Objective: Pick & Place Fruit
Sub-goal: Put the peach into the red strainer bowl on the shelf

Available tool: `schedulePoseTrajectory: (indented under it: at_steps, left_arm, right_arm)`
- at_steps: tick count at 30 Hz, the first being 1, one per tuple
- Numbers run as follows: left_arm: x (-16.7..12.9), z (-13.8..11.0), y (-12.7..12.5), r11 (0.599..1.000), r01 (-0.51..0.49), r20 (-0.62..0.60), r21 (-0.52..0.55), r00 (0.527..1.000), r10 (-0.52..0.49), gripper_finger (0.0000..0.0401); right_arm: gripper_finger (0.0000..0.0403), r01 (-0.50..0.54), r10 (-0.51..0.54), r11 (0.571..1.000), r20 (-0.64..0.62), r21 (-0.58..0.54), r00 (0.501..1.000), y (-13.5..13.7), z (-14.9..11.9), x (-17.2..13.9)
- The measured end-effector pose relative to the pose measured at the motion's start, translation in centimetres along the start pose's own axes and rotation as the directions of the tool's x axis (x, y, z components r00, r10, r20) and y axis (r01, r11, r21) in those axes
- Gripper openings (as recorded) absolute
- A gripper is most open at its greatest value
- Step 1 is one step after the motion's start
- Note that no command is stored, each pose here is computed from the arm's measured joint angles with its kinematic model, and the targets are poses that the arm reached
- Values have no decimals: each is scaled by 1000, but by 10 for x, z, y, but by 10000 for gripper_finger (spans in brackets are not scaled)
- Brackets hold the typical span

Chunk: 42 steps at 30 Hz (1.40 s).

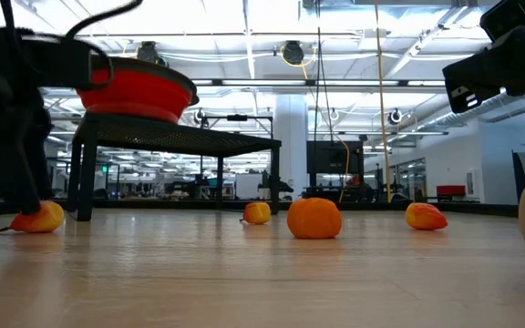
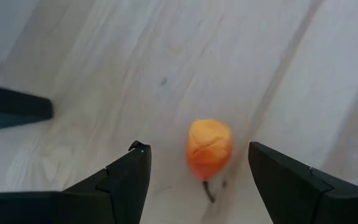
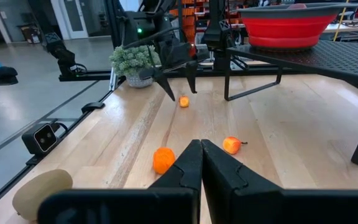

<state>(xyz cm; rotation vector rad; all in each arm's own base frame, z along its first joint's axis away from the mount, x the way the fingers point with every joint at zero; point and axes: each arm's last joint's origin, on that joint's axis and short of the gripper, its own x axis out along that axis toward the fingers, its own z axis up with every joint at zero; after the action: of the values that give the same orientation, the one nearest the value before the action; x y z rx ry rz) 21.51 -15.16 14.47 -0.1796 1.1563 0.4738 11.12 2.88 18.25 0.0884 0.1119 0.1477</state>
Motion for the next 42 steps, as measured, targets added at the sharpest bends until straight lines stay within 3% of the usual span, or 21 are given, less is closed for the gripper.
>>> schedulePoseTrajectory:
  at_steps: [10, 17, 25, 33, 39, 42]
  left_arm:
    - [21, 2, -6, 1000, 6, -47, 12, 999, -5, 267]
    - [21, 2, -7, 1000, 26, -67, 15, 997, -25, 201]
    - [22, 2, -8, 994, 24, -74, -104, 997, -32, 105]
    - [11, 6, -3, 962, 45, -47, -271, 997, -60, 86]
    - [-20, 22, -2, 902, 231, 120, -365, 972, -200, 87]
    - [-39, 32, -2, 859, 357, 273, -367, 924, -267, 87]
  right_arm:
    - [0, 0, 0, 1000, -1, 0, 1000, 0, 0, 0]
    - [0, 0, 0, 1000, -1, 0, 1000, 0, 0, 0]
    - [0, 0, 0, 1000, -1, 0, 1000, 0, 0, 0]
    - [0, -3, 3, 1000, -1, 0, 1000, 0, 0, 0]
    - [0, -3, 3, 1000, 0, 0, 1000, 0, 0, 0]
    - [0, -4, 4, 1000, 0, 0, 1000, 0, 0, 0]
